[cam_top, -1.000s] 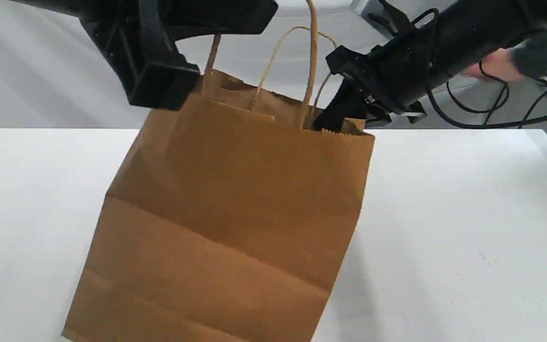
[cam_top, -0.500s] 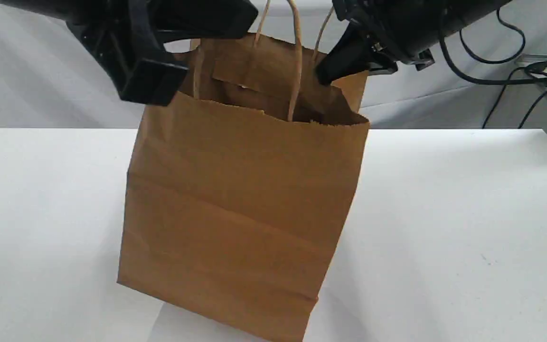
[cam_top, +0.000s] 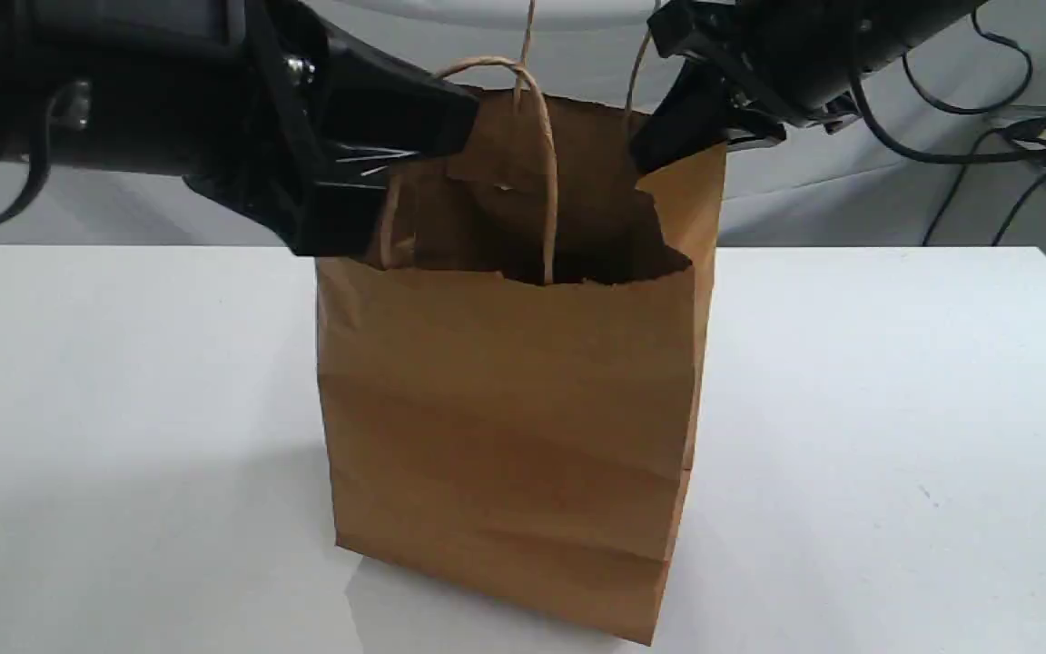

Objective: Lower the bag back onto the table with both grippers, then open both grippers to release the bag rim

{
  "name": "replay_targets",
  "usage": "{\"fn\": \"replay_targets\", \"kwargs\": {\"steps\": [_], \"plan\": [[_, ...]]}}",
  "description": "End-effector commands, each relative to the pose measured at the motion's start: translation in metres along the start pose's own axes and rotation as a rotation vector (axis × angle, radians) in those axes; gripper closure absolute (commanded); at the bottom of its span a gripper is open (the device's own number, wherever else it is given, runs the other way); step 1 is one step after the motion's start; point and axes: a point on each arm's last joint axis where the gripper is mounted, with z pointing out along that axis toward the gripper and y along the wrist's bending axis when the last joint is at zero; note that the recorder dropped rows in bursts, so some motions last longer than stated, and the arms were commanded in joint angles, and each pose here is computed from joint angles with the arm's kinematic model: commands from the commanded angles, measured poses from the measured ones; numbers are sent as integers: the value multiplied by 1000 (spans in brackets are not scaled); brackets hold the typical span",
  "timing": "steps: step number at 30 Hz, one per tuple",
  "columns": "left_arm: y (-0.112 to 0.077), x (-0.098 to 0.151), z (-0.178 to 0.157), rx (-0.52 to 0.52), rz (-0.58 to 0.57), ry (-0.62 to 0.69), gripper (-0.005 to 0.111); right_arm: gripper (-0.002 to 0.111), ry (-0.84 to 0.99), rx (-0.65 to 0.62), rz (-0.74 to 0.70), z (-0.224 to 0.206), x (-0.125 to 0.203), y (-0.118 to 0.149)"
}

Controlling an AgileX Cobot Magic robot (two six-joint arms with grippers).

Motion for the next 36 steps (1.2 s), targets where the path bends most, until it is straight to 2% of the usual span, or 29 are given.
{"fn": "replay_targets", "kwargs": {"steps": [1,11,25,31,36], "plan": [[0,4,-8,-40,-59,-48,107,108,-15,12,-9,-6,-1,2],[3,28,-7,-110,-124,-26,107,108,41,50,-24,11,2,-5],[2,26,-7,-101,-174,-48,104,108,45,60,-28,11,2,-6],[-1,27,-7,-59,-174,-36,81,108,48,69,-31,11,3,-7],[-1,27,-7,-66,-228,-40,52,108,48,69,-31,11,3,-7]]}}
